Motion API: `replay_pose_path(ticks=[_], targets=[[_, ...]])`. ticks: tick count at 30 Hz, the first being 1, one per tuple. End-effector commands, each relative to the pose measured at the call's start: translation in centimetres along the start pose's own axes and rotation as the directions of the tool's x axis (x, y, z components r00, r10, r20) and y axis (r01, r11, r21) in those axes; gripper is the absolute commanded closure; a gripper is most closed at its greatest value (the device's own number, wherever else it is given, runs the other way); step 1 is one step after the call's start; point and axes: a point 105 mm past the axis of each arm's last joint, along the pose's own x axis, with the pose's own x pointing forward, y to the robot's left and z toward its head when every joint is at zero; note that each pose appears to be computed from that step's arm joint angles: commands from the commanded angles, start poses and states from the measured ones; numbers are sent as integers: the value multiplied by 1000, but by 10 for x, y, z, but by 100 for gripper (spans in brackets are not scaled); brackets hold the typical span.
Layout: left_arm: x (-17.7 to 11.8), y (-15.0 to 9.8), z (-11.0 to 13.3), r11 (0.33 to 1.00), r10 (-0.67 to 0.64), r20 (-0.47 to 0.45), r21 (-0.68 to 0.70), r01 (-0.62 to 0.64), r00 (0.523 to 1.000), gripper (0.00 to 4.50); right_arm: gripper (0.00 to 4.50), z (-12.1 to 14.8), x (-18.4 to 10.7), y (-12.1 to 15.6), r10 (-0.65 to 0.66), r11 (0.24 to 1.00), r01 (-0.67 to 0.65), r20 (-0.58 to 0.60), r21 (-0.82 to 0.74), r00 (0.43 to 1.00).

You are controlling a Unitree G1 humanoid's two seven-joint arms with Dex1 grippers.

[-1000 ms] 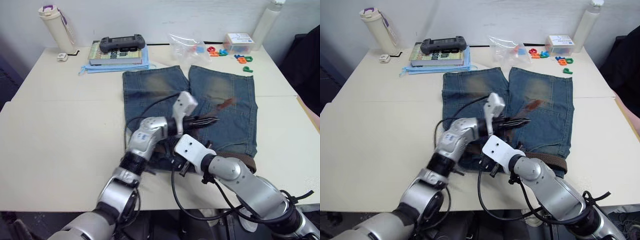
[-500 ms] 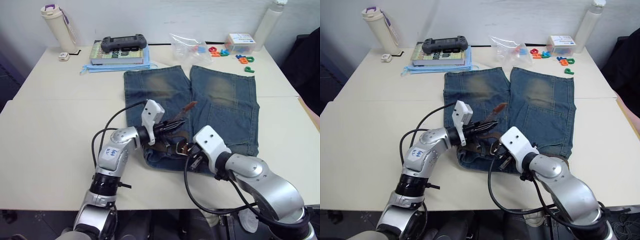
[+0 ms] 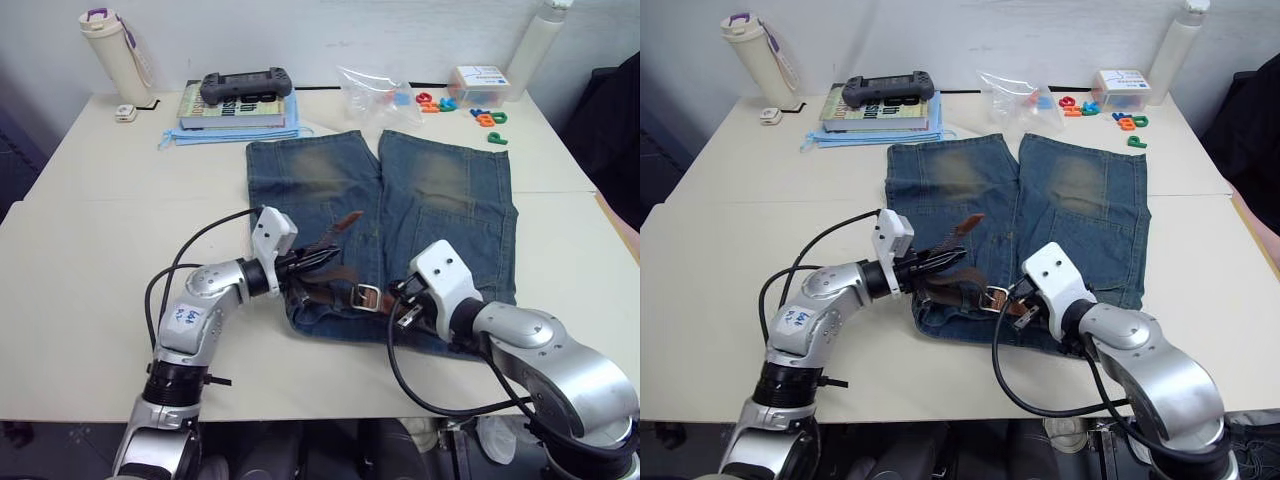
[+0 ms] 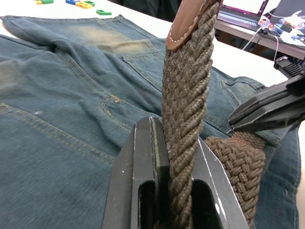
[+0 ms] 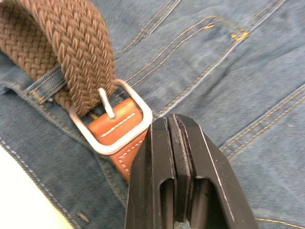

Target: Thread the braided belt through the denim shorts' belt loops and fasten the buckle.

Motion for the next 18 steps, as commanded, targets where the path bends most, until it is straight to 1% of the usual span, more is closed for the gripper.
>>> replay_pose_path(ticks=[1, 7, 10, 18], targets=[[-10, -1, 11, 1000, -6, 33, 25, 5, 999, 450, 442, 28, -11, 21, 25, 996, -12, 145, -86, 989], [-17, 2, 8, 1000, 3, 12, 26, -3, 1000, 450, 442, 29, 3, 32, 46, 997, -35, 156, -70, 987], [-17, 1, 9, 1000, 2, 10, 27, -2, 1000, 450, 442, 28, 9, 32, 39, 997, -29, 158, -67, 987], [-17, -2, 10, 1000, -2, 11, 27, 2, 1000, 450, 442, 18, 19, 29, 16, 997, -8, 116, -71, 993]])
